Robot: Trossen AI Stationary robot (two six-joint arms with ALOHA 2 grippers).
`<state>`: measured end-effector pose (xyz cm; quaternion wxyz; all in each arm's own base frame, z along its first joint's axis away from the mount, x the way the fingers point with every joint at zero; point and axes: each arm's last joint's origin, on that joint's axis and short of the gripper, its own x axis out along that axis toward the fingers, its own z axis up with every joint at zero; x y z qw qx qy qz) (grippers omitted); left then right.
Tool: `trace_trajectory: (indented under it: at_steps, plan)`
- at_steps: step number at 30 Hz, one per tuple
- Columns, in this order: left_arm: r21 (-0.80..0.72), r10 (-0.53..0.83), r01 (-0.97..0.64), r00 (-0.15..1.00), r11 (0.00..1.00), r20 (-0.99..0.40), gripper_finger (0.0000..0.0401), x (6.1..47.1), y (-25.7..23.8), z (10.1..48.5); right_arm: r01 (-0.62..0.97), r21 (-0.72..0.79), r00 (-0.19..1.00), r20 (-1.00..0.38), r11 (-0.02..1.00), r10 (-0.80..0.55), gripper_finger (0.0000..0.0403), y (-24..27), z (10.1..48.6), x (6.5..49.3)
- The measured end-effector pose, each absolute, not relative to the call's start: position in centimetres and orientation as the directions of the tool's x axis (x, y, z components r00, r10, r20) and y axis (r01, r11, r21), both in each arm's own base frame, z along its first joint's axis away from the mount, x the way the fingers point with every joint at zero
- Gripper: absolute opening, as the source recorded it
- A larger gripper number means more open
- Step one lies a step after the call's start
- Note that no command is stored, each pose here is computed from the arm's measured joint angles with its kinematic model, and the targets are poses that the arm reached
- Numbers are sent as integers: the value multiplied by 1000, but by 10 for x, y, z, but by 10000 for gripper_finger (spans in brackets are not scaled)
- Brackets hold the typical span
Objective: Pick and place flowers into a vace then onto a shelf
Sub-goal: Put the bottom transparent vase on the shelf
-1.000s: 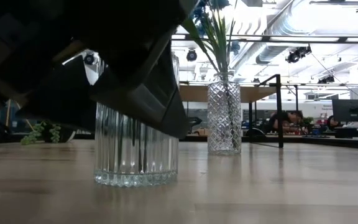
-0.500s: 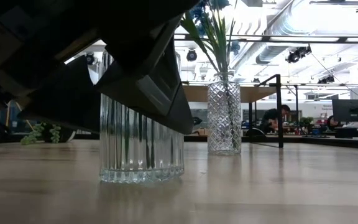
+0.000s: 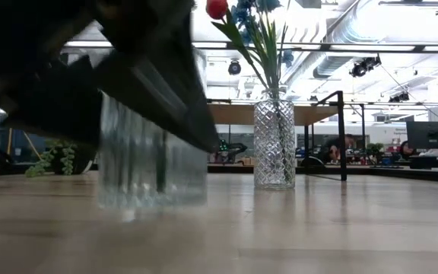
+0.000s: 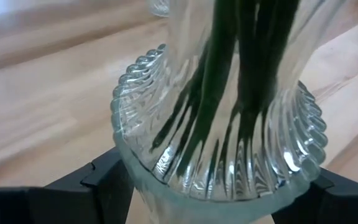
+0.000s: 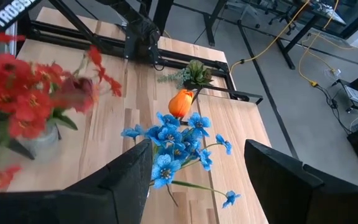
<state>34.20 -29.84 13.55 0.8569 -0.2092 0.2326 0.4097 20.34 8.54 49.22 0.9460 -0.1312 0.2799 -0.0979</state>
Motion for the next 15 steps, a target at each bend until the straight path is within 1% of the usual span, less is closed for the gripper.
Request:
trace_trajectory:
  at_steps: [2,4,6,8,11,13,15]
  plan:
    - [-143,617,-804,544,577,-569,318,337,-297,144,111,-304,824,-504,946,-259,245,85,492,203]
    - [-149,618,-804,548,576,-564,318,336,-299,155,111,-304,824,-504,946,-259,245,85,492,203]
    - [-110,640,-810,530,576,-557,318,331,-297,168,106,-312,824,-504,944,-259,245,85,492,203]
    - [-140,638,-815,536,563,-552,318,331,-298,182,102,-317,825,-503,943,-259,245,85,492,203]
    - [-92,666,-824,513,560,-542,318,325,-295,204,107,-337,824,-496,936,-273,245,85,493,203]
    - [-111,667,-823,522,557,-532,318,325,-295,219,110,-356,825,-488,928,-286,245,85,493,204]
    - [-99,657,-811,533,577,-534,318,325,-295,232,118,-376,824,-479,919,-302,245,84,493,204]
